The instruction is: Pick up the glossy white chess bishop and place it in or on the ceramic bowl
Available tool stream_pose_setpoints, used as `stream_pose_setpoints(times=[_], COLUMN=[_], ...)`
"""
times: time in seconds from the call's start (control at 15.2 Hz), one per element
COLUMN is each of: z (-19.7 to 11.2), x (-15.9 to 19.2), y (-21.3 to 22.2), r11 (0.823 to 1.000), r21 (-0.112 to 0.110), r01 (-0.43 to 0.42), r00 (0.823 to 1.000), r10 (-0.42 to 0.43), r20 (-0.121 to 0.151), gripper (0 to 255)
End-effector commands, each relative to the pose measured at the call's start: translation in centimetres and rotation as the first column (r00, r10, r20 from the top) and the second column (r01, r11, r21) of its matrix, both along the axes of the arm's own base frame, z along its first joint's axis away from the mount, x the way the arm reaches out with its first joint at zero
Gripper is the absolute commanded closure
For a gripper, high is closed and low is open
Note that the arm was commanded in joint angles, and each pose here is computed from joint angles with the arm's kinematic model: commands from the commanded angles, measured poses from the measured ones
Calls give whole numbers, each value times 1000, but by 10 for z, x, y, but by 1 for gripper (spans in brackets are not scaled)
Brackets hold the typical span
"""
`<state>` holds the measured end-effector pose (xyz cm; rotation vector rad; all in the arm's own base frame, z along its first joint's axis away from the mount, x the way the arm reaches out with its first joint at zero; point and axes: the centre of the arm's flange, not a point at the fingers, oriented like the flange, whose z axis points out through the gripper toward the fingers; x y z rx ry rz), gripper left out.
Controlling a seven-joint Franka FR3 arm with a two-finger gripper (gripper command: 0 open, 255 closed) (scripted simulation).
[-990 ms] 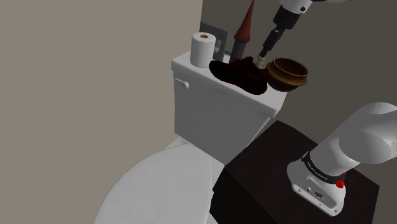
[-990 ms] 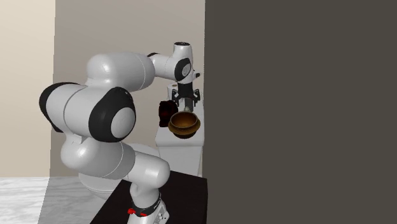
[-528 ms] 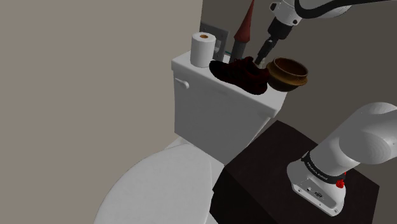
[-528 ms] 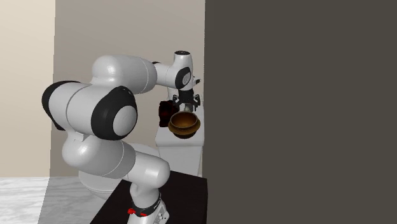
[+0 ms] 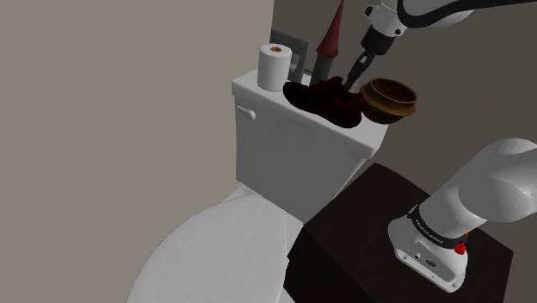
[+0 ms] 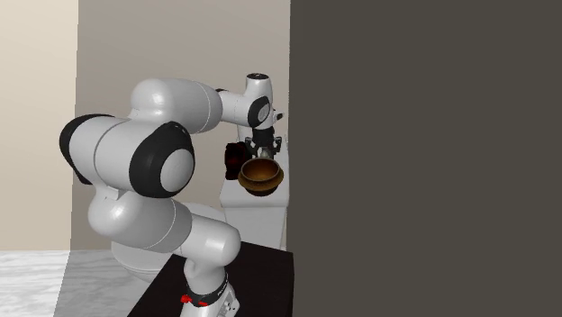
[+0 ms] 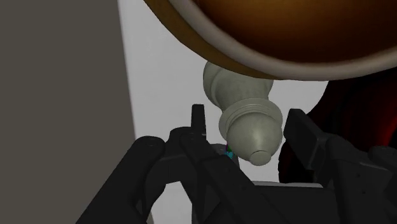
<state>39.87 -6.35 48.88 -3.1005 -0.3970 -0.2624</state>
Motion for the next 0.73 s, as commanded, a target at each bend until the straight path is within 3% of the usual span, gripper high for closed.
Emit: stream_pose_setpoints(times=[0.0, 0.66], z=[0, 10], x=[0, 0], y=[0, 0], r11=[1000, 1000], r21=[0, 0], r01=[0, 0], r00=[1000, 1000], r10=[0, 0], r20=[0, 0], gripper=[255, 255])
